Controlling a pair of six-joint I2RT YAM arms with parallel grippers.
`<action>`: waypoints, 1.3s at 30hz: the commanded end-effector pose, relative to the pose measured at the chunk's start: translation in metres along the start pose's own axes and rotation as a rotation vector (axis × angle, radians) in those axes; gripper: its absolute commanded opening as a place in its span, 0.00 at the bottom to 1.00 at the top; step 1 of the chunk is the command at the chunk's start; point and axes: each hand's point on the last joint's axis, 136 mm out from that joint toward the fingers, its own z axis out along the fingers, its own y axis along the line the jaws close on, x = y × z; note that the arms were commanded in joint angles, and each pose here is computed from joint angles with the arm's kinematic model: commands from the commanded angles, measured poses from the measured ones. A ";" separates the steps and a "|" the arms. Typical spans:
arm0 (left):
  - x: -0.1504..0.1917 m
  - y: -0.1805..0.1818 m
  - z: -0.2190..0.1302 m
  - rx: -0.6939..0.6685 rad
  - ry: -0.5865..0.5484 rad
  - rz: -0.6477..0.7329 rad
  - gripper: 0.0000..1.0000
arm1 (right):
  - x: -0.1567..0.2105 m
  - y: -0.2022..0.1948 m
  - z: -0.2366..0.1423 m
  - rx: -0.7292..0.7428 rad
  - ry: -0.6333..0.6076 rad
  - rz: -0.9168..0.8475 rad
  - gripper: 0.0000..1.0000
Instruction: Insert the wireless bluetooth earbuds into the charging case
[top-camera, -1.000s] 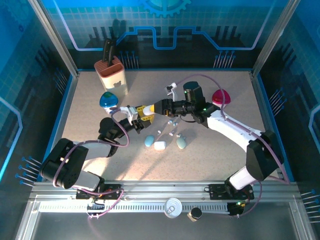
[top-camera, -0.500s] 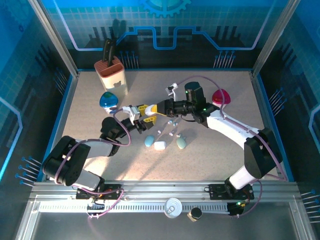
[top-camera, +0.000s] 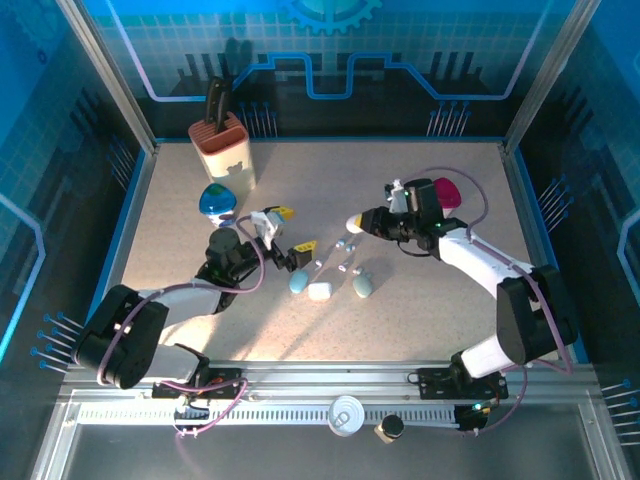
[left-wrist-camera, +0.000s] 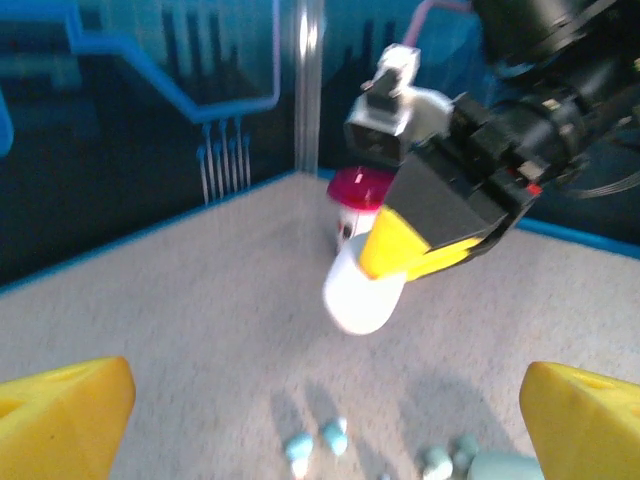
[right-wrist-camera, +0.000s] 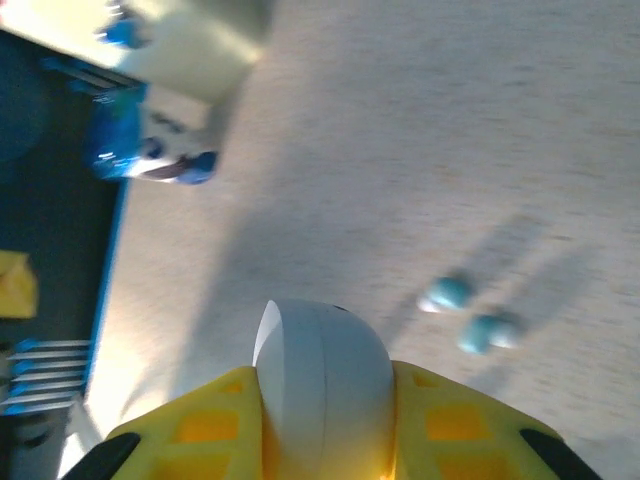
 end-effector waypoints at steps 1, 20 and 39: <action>0.015 0.021 0.006 -0.109 0.163 -0.035 0.99 | 0.004 -0.052 0.002 0.177 -0.022 0.011 0.16; 0.076 0.036 -0.027 -0.443 0.771 -0.208 0.99 | 0.028 -0.125 -0.014 0.370 -0.042 0.101 0.64; 0.151 -0.023 -0.044 -0.462 1.203 -0.421 0.75 | 0.010 -0.087 -0.055 0.397 -0.107 -0.083 0.76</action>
